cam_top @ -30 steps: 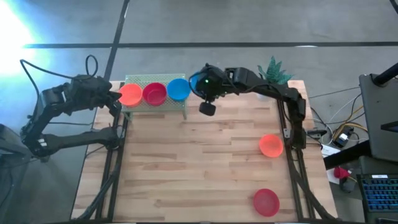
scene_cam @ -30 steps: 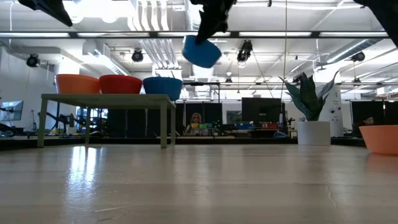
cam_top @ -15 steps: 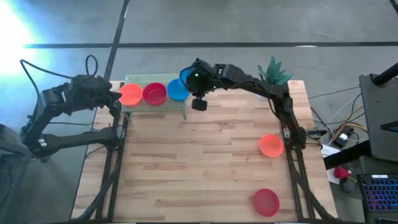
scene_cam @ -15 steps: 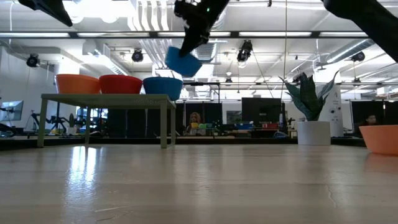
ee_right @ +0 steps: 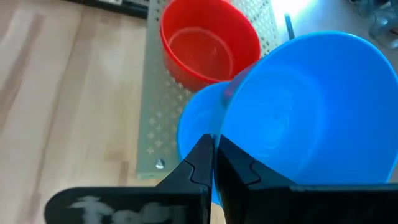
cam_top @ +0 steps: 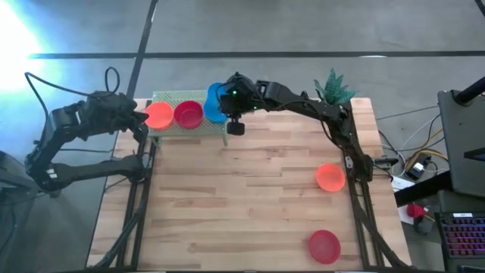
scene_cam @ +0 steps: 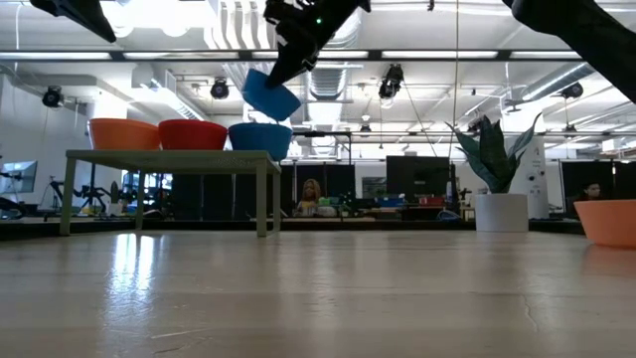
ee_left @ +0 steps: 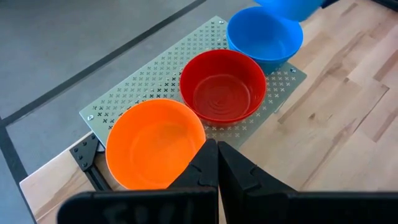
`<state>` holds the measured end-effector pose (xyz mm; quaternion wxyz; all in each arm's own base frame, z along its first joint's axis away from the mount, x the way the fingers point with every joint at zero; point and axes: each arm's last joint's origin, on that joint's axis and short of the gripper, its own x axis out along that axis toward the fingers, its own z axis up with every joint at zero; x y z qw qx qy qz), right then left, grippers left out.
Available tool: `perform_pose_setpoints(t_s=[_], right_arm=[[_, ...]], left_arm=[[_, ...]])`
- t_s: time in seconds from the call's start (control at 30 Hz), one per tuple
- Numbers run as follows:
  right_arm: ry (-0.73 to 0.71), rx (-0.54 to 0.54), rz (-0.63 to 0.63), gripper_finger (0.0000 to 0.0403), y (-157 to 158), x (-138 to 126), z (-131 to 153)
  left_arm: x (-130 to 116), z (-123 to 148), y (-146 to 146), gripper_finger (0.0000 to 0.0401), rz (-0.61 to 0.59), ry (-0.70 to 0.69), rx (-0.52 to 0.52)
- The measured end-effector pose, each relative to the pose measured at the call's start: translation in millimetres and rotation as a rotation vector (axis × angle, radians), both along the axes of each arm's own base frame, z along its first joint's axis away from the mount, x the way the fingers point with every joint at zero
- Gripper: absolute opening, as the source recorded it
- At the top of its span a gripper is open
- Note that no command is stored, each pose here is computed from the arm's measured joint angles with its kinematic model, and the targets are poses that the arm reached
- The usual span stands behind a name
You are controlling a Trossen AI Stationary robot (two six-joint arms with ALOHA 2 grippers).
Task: Pick & Place Mini bowls
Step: Stack the blue bowl on top of the other blue bowls on the shelf
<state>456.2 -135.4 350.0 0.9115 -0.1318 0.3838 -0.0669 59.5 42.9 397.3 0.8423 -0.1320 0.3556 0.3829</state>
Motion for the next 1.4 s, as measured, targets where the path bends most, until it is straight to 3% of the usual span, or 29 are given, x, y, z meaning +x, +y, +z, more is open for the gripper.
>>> perform_pose_setpoints(t_s=[0.3,0.57,0.97,1.23,1.4], right_arm=[[0.029,-0.005,-0.016,0.0008,0,-2,-3],[0.129,-0.008,-0.134,0.0008,-1,-21,5],[0.348,0.013,-0.363,0.0008,-5,-44,-7],[0.389,0.117,-0.313,0.0008,-1,-45,-16],[0.413,0.119,-0.3,0.0008,-3,-39,-32]], left_arm=[[0,0,0,0.0,0.0,0.0,0.0],[0,0,0,0.0,0.0,0.0,0.0],[0,0,0,0.0,0.0,0.0,0.0],[0,0,0,0.0,0.001,0.0,-0.001],[0,0,0,0.0,0.0,0.0,-0.001]])
